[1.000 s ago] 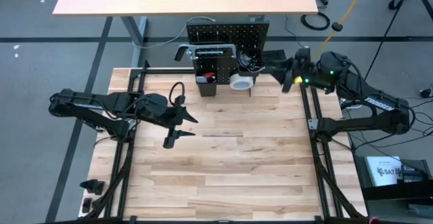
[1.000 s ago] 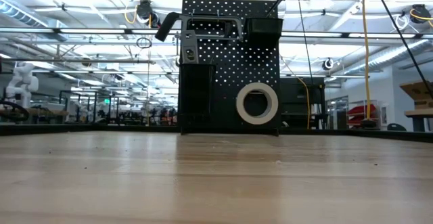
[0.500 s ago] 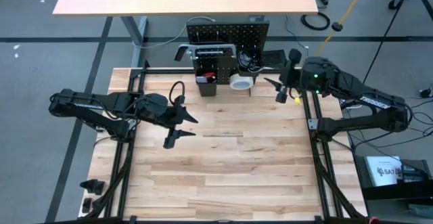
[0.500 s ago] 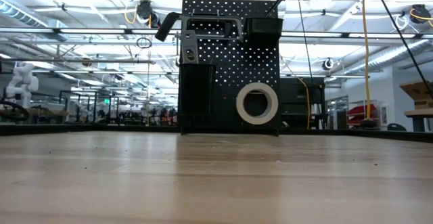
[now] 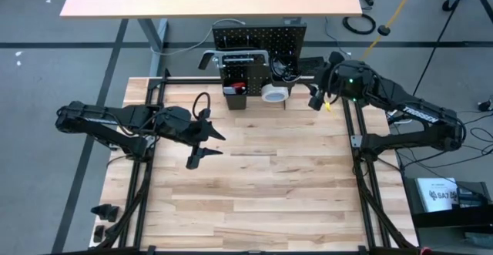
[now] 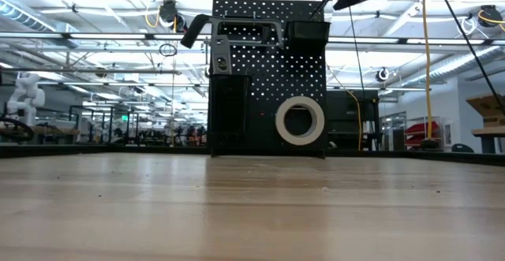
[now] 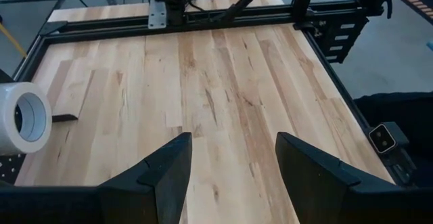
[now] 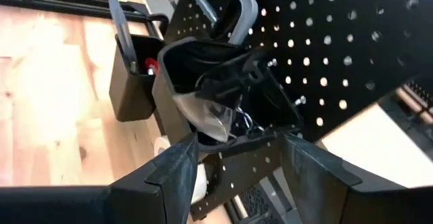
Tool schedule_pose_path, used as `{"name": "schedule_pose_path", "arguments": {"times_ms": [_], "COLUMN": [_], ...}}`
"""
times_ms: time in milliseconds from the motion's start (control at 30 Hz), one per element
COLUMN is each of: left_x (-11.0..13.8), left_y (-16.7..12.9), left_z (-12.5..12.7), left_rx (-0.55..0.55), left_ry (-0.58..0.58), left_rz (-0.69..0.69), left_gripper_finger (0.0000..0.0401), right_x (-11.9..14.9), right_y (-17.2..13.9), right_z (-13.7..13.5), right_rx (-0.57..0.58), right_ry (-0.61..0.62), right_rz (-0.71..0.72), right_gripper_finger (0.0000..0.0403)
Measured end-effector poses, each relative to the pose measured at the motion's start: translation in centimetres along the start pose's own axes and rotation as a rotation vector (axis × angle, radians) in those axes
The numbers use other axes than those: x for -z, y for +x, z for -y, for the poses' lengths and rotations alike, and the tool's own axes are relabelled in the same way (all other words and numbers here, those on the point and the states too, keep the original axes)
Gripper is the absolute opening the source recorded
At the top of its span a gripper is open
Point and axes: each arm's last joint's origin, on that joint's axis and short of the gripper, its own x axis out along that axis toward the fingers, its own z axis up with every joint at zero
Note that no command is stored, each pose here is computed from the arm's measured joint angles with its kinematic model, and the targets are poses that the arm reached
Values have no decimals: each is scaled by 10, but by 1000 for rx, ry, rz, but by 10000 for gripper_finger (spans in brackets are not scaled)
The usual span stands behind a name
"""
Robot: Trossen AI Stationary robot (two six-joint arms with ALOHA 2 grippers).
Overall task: Hang tools onto peg board
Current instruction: Put the black safety glasses into the left black tool bin
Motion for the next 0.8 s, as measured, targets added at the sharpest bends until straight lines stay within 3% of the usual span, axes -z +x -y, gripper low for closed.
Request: {"name": "schedule_pose_path", "arguments": {"times_ms": [300, 533, 800], "left_x": [0, 0, 1], "left_y": [0, 0, 0], "left_z": [0, 0, 0], "left_rx": [0, 0, 0], "left_ry": [0, -13, -18], "left_rz": [0, 0, -9], "left_gripper_finger": [219, 219, 219], "right_x": [2, 2, -3], "right_y": [7, 22, 17], "right_z": [-1, -6, -2], "right_rx": [-25, -36, -14], "right_ry": [49, 36, 59], "right_rz": [-20, -49, 16], "right_gripper_finger": [192, 150, 107]}}
